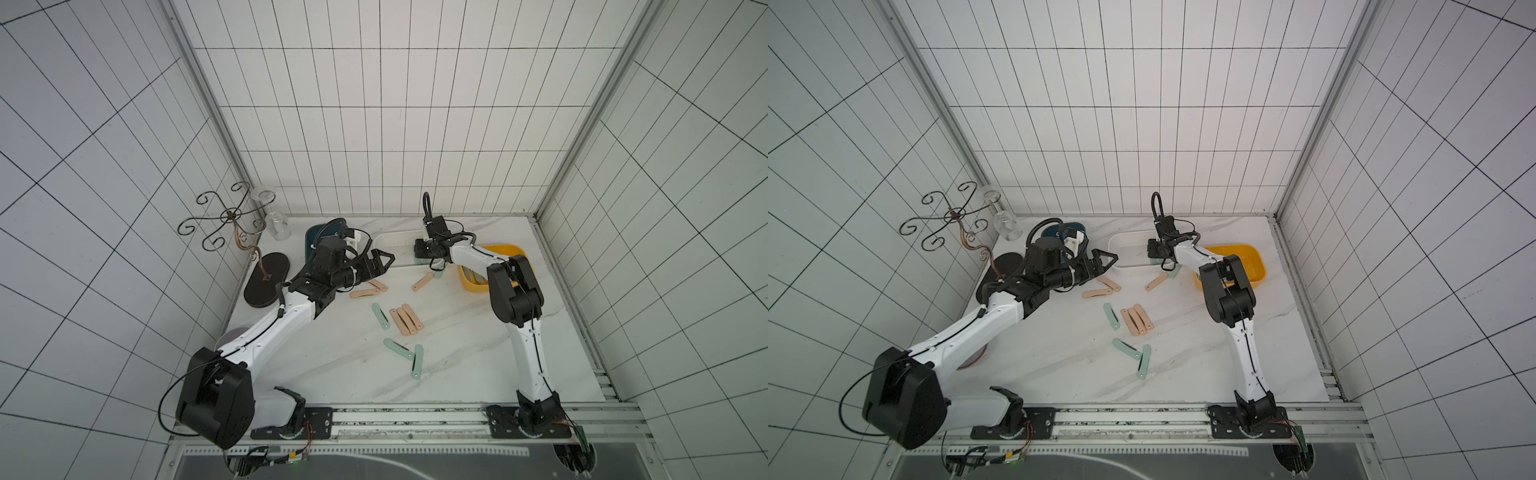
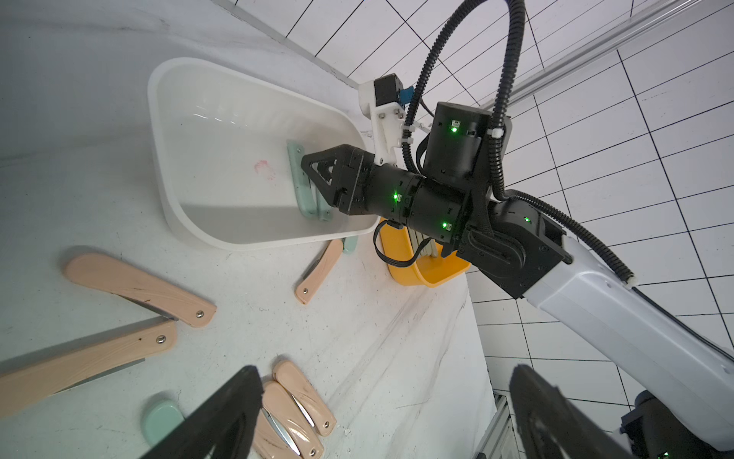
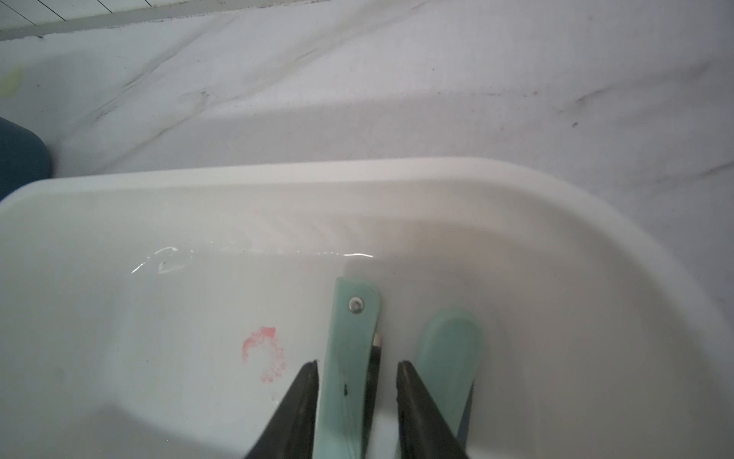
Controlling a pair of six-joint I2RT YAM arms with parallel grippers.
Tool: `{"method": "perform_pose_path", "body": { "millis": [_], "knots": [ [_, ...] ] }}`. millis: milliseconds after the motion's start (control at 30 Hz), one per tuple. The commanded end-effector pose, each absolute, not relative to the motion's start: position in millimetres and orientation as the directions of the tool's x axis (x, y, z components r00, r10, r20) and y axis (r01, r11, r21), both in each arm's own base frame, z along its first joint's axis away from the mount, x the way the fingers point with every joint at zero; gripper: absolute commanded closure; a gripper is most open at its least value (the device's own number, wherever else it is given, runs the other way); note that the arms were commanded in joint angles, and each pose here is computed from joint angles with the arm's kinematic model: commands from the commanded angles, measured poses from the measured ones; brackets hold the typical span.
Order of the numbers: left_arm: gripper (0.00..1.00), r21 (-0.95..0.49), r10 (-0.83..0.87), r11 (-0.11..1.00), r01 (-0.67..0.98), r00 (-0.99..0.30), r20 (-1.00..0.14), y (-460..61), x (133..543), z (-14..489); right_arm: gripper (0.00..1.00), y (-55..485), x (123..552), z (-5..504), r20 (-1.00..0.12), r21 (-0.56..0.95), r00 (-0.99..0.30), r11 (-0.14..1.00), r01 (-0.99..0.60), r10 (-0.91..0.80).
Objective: Place the fruit knives into the storage box by color
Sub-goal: Place the fruit knife in the storage box.
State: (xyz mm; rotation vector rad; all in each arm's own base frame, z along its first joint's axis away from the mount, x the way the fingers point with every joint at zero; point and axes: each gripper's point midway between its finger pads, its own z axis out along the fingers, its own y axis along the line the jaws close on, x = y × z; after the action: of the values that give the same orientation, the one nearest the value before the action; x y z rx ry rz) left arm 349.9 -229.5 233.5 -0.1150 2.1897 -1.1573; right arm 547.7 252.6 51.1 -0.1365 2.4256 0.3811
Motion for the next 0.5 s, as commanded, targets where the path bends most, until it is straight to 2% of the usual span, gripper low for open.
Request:
{"method": "perform_pose_path", "body": {
  "millis": [0, 267, 467],
  "knots": [
    [0.03, -0.763, -0.367, 0.596, 0.251, -0.76, -0.537, -231, 353, 253, 0.59, 260, 571, 87, -0.698, 0.255, -0.716, 0.944, -0.21, 0.029],
    [0.03, -0.76, -0.37, 0.598, 0.255, -0.753, -0.543, -230, 351, 257, 0.55, 275, 568, 149, -0.749, 0.301, -0.662, 0.904, -0.302, 0.028],
    [0.03, -0.756, -0.387, 0.608, 0.242, -0.742, -0.548, -218, 350, 258, 0.54, 290, 545, 194, -0.782, 0.307, -0.623, 0.875, -0.376, 0.006]
  ]
}}
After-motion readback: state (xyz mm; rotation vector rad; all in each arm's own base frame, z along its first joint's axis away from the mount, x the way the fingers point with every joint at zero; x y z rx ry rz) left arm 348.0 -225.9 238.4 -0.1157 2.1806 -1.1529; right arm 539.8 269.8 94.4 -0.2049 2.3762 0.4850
